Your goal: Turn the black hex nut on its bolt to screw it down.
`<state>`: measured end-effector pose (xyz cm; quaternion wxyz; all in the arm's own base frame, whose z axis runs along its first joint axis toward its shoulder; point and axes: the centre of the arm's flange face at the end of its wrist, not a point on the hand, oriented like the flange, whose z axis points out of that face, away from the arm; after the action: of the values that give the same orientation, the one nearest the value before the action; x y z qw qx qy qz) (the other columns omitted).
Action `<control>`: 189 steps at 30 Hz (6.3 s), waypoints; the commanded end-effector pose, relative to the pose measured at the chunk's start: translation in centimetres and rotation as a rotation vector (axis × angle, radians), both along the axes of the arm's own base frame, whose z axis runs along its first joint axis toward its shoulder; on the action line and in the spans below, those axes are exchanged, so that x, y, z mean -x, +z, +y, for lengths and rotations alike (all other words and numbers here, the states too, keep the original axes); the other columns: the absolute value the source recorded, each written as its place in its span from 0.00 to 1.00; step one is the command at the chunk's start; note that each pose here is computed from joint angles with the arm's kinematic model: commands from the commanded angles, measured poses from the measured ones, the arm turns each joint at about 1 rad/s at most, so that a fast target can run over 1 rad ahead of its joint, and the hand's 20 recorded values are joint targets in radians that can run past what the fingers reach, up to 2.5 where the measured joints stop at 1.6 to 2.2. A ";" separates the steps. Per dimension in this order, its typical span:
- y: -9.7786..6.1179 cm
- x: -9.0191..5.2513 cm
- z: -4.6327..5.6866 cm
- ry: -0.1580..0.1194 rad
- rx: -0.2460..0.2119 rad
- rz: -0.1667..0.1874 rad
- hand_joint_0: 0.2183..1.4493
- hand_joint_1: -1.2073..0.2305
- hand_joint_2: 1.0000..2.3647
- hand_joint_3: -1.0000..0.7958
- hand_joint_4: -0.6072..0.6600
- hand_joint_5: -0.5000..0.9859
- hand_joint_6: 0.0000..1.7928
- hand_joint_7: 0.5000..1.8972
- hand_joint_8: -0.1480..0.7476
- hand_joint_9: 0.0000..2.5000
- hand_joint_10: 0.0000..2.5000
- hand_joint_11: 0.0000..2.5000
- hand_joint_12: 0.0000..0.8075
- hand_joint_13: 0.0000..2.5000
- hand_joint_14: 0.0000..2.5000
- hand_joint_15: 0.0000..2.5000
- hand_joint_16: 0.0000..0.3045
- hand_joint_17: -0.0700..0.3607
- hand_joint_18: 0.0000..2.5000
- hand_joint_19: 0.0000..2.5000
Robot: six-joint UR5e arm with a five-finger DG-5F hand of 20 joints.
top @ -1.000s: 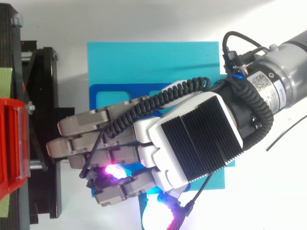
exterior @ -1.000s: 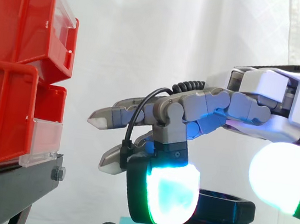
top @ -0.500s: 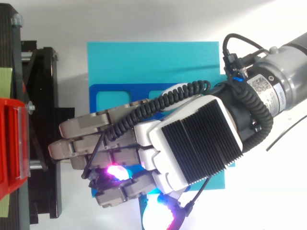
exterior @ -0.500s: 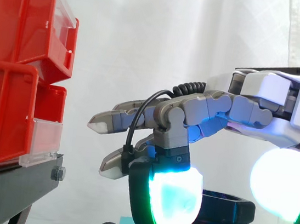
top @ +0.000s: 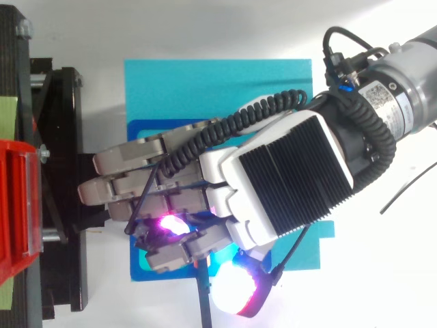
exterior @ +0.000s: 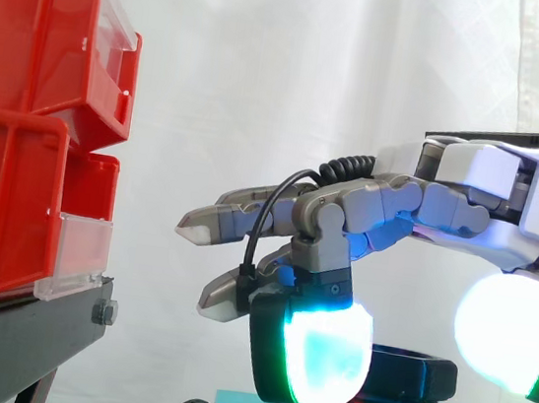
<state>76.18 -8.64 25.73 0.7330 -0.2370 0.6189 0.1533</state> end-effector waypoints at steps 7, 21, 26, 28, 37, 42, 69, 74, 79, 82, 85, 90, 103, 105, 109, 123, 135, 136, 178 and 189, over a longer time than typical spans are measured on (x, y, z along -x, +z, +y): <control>0.2 0.2 -1.7 0.005 0.005 -0.022 0.19 0.67 0.00 0.28 0.58 0.33 0.28 0.69 0.41 0.32 0.00 0.02 0.40 0.16 0.00 0.00 0.15 0.39 0.09 0.06; 0.3 0.8 -4.3 0.006 0.013 -0.030 0.19 0.68 0.00 0.28 0.58 0.33 0.28 0.69 0.41 0.32 0.00 0.02 0.40 0.16 0.00 0.00 0.14 0.39 0.09 0.06; 0.3 1.0 -5.4 0.011 0.018 -0.047 0.19 0.67 0.00 0.28 0.58 0.33 0.28 0.68 0.41 0.32 0.00 0.02 0.40 0.16 0.00 0.00 0.15 0.39 0.10 0.06; 0.4 1.1 -5.6 0.016 0.020 -0.051 0.19 0.67 0.00 0.28 0.58 0.33 0.28 0.67 0.41 0.32 0.00 0.02 0.40 0.16 0.00 0.00 0.15 0.39 0.10 0.06; 1.1 1.4 -7.2 0.044 0.026 -0.071 0.19 0.67 0.00 0.28 0.58 0.32 0.28 0.65 0.41 0.32 0.00 0.02 0.40 0.16 0.00 0.00 0.15 0.39 0.10 0.06; 3.0 0.7 -6.6 0.061 -0.002 -0.059 0.19 0.67 0.00 0.28 0.59 0.32 0.28 0.59 0.41 0.32 0.00 0.02 0.40 0.16 0.00 0.00 0.15 0.39 0.10 0.06; 1.2 -0.9 3.1 0.008 -0.045 0.028 0.19 0.67 0.00 0.28 0.62 0.30 0.28 0.39 0.40 0.31 0.00 0.02 0.40 0.14 0.00 0.00 0.15 0.40 0.09 0.06; 0.9 -0.8 3.2 0.012 -0.040 0.039 0.19 0.68 0.00 0.28 0.62 0.29 0.28 0.35 0.39 0.29 0.00 0.01 0.40 0.13 0.00 0.00 0.15 0.40 0.07 0.06; 0.8 -0.4 2.6 0.011 -0.015 0.049 0.20 0.67 0.00 0.28 0.58 0.31 0.28 0.48 0.39 0.29 0.00 0.01 0.40 0.12 0.00 0.00 0.15 0.39 0.05 0.06; 0.5 -0.2 2.4 0.021 -0.004 0.055 0.20 0.67 0.00 0.28 0.56 0.31 0.28 0.58 0.39 0.29 0.00 0.01 0.40 0.11 0.00 0.00 0.15 0.39 0.05 0.05; 0.6 0.0 1.9 0.026 0.007 0.059 0.20 0.67 0.00 0.28 0.55 0.32 0.28 0.63 0.39 0.28 0.00 0.01 0.40 0.11 0.00 0.00 0.15 0.39 0.05 0.06; 0.6 0.1 1.4 0.022 0.030 0.040 0.20 0.67 0.00 0.28 0.56 0.32 0.28 0.66 0.39 0.28 0.00 0.01 0.40 0.11 0.00 0.00 0.15 0.40 0.04 0.06; 0.5 0.2 0.3 0.003 0.075 0.011 0.20 0.67 0.00 0.28 0.56 0.33 0.28 0.69 0.40 0.29 0.00 0.01 0.41 0.11 0.00 0.00 0.15 0.40 0.05 0.06; 0.4 0.2 0.2 0.001 0.076 0.012 0.20 0.67 0.00 0.28 0.56 0.33 0.28 0.70 0.40 0.29 0.00 0.01 0.41 0.11 0.00 0.00 0.15 0.40 0.05 0.06; 0.7 0.1 -0.1 -0.005 0.082 -0.006 0.20 0.67 0.00 0.28 0.56 0.33 0.28 0.70 0.40 0.29 0.00 0.01 0.42 0.11 0.00 0.00 0.15 0.40 0.05 0.06; 0.8 0.2 -1.1 -0.006 0.084 -0.016 0.20 0.68 0.00 0.28 0.57 0.33 0.28 0.70 0.40 0.29 0.00 0.01 0.43 0.11 0.00 0.00 0.15 0.40 0.06 0.07; 0.9 0.2 -1.6 -0.003 0.086 -0.030 0.20 0.68 0.00 0.28 0.57 0.32 0.28 0.69 0.41 0.29 0.00 0.01 0.44 0.12 0.00 0.00 0.15 0.40 0.06 0.07; 0.9 0.2 -1.5 -0.002 0.086 -0.030 0.20 0.68 0.00 0.28 0.57 0.32 0.28 0.69 0.41 0.29 0.00 0.01 0.44 0.12 0.00 0.00 0.15 0.40 0.06 0.07; 0.7 -1.5 2.1 -0.001 0.074 -0.044 0.13 0.36 0.00 0.28 0.65 0.30 0.28 0.57 0.43 0.28 0.00 0.02 0.45 0.10 0.00 0.00 0.18 0.44 0.05 0.04; 0.8 -1.6 1.7 0.015 0.076 -0.053 0.13 0.46 0.00 0.28 0.66 0.30 0.28 0.55 0.44 0.28 0.00 0.02 0.47 0.10 0.00 0.00 0.18 0.44 0.06 0.06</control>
<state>77.72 -6.71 26.30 0.7371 -0.2707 0.6057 0.1283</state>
